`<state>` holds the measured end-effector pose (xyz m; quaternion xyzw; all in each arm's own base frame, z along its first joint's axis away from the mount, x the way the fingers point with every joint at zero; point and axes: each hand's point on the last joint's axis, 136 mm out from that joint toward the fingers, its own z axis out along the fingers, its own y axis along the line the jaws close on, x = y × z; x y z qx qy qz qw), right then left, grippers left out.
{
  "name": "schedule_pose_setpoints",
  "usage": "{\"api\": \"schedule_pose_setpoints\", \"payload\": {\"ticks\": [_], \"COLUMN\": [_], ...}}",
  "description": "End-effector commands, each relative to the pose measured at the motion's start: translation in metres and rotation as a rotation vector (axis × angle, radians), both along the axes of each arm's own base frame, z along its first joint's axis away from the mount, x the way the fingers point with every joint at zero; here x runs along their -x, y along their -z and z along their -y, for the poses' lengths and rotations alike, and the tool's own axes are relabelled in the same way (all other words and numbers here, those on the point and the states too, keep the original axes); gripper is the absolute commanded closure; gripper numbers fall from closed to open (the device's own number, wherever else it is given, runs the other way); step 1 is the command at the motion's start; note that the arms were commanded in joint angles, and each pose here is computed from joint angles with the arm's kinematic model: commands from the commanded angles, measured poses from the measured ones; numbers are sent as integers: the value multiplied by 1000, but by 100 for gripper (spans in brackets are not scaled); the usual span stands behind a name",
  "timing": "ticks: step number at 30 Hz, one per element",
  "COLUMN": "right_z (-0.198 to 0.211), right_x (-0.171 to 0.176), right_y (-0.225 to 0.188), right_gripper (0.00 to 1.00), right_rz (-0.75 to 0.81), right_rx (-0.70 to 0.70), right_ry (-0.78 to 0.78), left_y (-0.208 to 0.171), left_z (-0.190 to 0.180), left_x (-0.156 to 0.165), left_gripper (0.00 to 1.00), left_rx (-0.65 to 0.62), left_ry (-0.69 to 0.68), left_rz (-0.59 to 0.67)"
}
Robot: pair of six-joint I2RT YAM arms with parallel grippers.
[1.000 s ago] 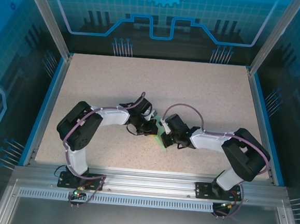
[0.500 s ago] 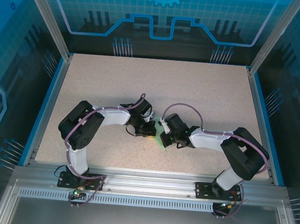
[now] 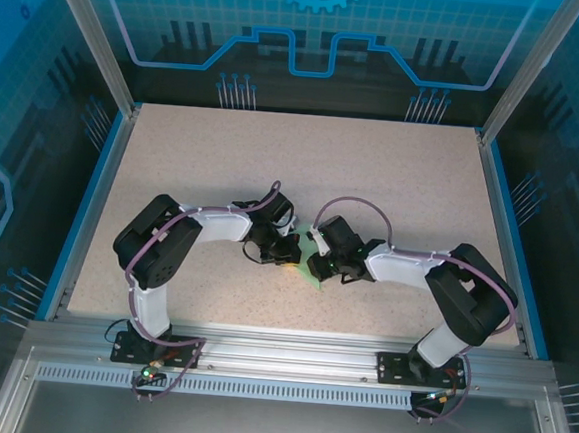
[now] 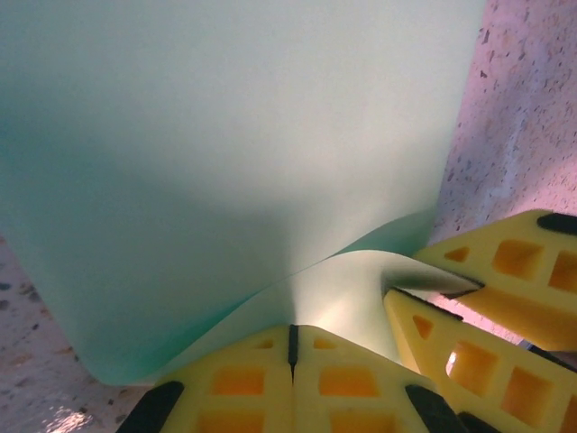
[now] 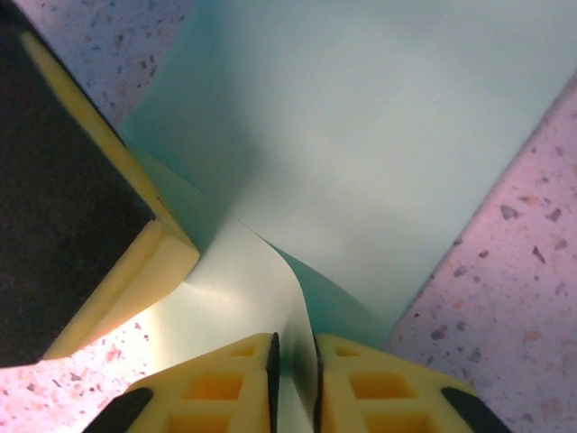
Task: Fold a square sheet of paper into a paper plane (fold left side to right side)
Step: Third fold the triangle at the center of the table.
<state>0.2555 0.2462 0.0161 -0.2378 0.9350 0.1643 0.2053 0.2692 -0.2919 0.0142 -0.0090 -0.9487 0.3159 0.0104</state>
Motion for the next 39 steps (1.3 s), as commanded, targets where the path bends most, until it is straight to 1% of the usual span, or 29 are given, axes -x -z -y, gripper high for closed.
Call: {"api": "schedule_pose_setpoints", "payload": {"ticks": [1,5,9,14,18,22,24,29,33,39], "right_z": [8,14,17,8,-4,-13,-19,-34,-37,-37], "right_x": [-7,-10,3,31,37,35,35,34,29,32], "right_y": [-20,-43,-54,-57,-58,-51,-46,-33,-27,-12], "right_gripper": [75,66,66,76,85,96,99,100,100,100], "right_rz": [-25,-19,-79,-267,-333,-366,-394,-424,-424,-455], "right_rx": [-33,-72,-112,-237,-306,-287,-274,-253,-242,-191], "right_ry": [64,109,147,250,322,364,373,381,399,407], "left_y": [32,33,33,33,33,32,32,31,31,31], "left_z": [-16,-15,-14,-15,-15,-15,-15,-15,-15,-15], "left_x": [19,20,20,20,20,20,20,20,20,20], "left_gripper": [96,96,97,97,96,96,96,97,97,96], "left_rx": [-103,-107,-108,-110,-111,-112,-112,-111,-111,-113], "left_ry": [11,14,17,18,17,18,18,20,22,23], "left_rz": [-65,-67,-65,-64,-64,-61,-62,-59,-59,-58]}}
